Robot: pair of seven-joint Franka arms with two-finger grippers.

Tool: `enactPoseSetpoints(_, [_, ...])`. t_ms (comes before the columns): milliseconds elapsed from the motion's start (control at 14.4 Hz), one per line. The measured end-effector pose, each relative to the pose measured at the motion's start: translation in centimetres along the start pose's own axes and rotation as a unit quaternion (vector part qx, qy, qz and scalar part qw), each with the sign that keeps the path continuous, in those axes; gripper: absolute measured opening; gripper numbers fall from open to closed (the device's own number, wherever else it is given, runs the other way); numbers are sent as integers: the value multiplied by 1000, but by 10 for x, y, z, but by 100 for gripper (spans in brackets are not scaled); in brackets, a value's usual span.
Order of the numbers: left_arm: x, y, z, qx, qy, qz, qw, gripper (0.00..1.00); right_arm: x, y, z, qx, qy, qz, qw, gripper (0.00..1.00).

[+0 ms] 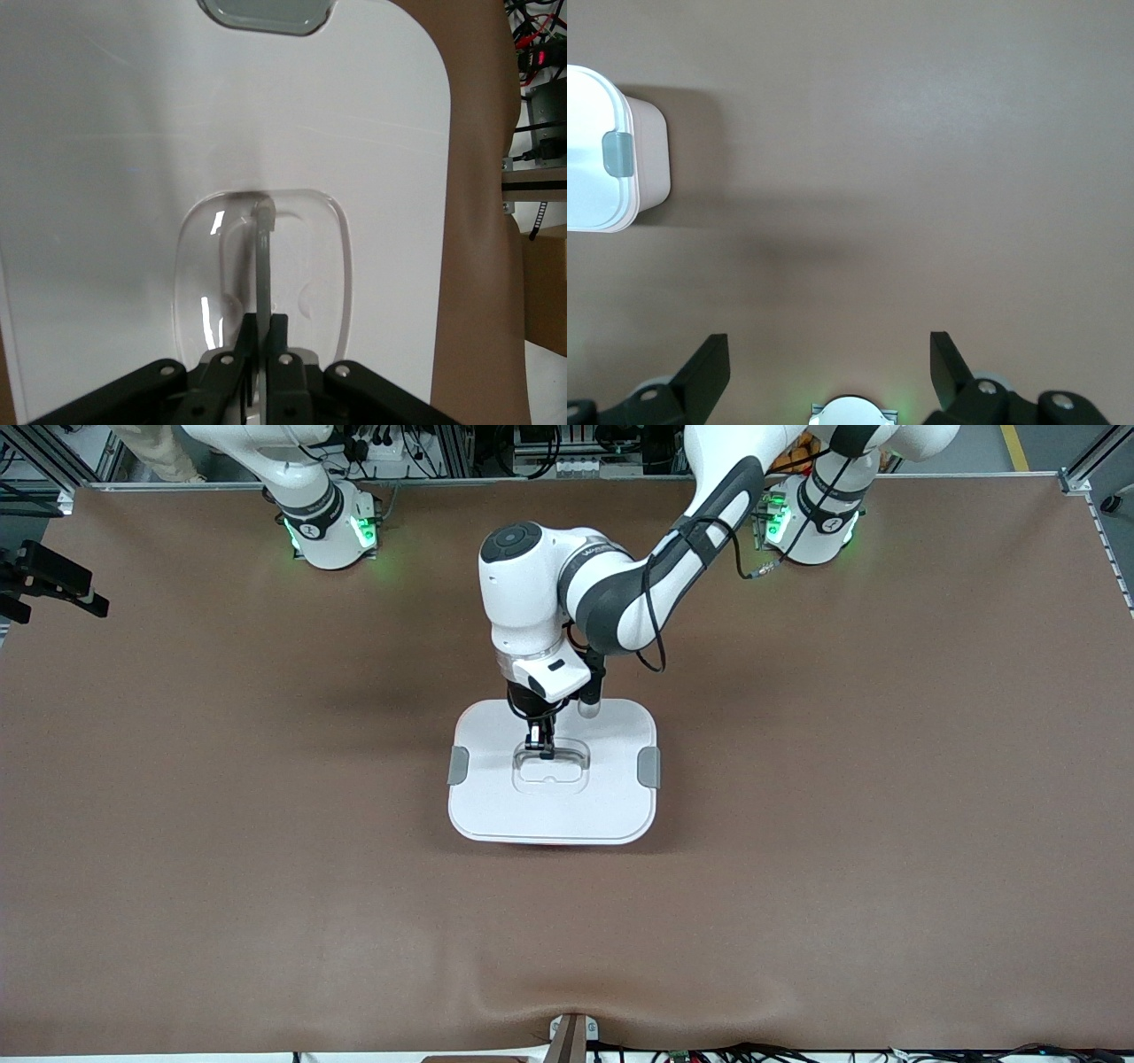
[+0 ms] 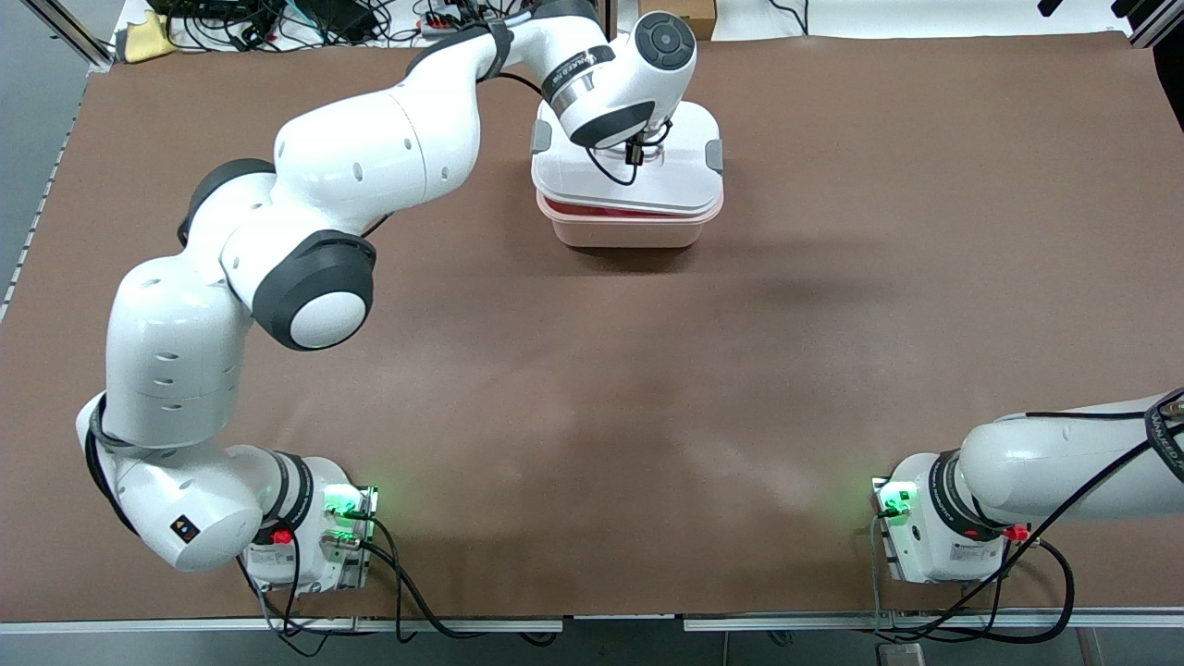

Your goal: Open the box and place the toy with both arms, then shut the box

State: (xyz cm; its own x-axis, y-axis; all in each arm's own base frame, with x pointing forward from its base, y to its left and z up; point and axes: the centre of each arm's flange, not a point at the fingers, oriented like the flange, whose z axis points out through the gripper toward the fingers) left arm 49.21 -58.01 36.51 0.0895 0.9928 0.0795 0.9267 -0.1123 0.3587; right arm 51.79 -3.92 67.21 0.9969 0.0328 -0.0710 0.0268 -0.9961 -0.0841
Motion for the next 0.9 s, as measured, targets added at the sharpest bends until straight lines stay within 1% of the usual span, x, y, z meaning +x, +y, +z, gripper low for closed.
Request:
enactPoseSetpoints(556, [-2, -2, -1, 7, -5, -3, 1000, 7, 0, 0, 0, 0, 0, 0, 1000, 100])
enactPoseSetpoints(904, [-1, -3, -1, 15, -1, -10, 1000, 7, 0, -1, 0, 0, 0, -1, 1000, 100])
